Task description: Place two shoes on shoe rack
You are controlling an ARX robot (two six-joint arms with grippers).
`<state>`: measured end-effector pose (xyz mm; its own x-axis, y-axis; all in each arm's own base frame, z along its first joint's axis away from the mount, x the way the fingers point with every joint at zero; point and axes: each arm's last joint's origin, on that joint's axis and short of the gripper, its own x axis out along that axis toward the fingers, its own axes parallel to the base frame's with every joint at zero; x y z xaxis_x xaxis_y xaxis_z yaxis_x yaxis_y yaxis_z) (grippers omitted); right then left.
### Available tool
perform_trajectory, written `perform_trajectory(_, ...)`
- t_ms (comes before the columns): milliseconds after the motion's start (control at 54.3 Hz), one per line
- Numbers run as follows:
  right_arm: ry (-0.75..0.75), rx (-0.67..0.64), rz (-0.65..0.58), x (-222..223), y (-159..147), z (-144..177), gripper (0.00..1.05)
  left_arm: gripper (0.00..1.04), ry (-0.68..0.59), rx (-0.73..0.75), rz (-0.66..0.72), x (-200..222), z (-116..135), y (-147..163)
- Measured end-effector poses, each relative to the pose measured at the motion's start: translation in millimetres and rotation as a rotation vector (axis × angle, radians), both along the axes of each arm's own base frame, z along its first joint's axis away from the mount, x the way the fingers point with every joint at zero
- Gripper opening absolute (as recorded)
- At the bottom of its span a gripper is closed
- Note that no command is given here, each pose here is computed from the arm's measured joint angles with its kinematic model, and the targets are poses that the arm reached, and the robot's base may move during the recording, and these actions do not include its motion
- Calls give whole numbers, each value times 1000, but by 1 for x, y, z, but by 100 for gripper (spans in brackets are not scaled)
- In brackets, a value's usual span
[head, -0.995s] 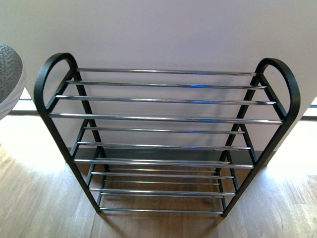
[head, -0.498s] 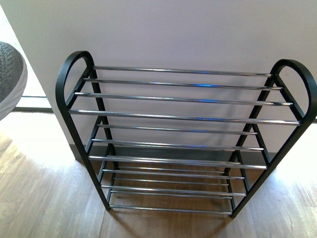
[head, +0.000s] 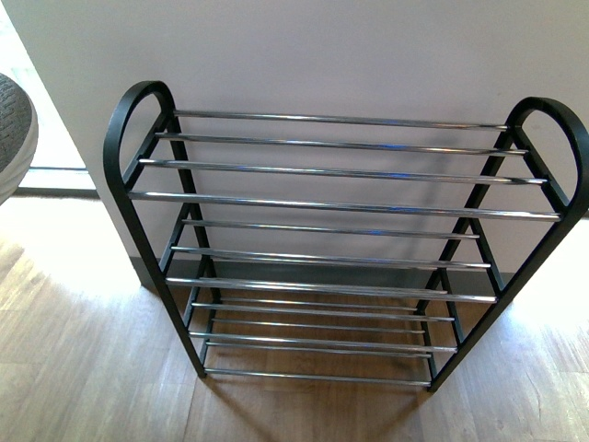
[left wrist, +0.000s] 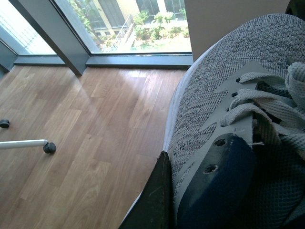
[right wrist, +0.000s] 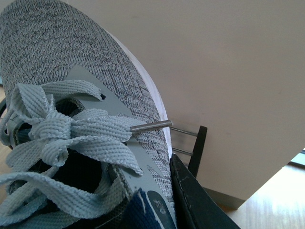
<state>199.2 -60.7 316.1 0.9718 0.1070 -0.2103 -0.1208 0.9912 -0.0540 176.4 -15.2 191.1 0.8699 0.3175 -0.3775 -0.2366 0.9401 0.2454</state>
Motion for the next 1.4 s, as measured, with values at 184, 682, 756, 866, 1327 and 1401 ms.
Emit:
perform_trajectory(184, 67, 15, -43, 26, 27, -6, 1, 2, 0, 0, -1, 0, 0, 0)
perform_trajectory(682, 302, 115, -113, 126, 63, -46, 1, 2, 0, 0, -1, 0, 0, 0)
perform_trajectory(756, 320, 119, -134, 137, 63, -50, 1, 2, 0, 0, -1, 0, 0, 0)
perform_trajectory(866, 347, 134, -173, 158, 64, -55, 1, 2, 0, 0, -1, 0, 0, 0)
perform_trajectory(1327, 597, 107, -476, 222, 38, -120, 1, 2, 0, 0, 0, 0, 0, 0)
perform_trajectory(1401, 603, 110, -505, 225, 32, -124, 1, 2, 0, 0, -1, 0, 0, 0)
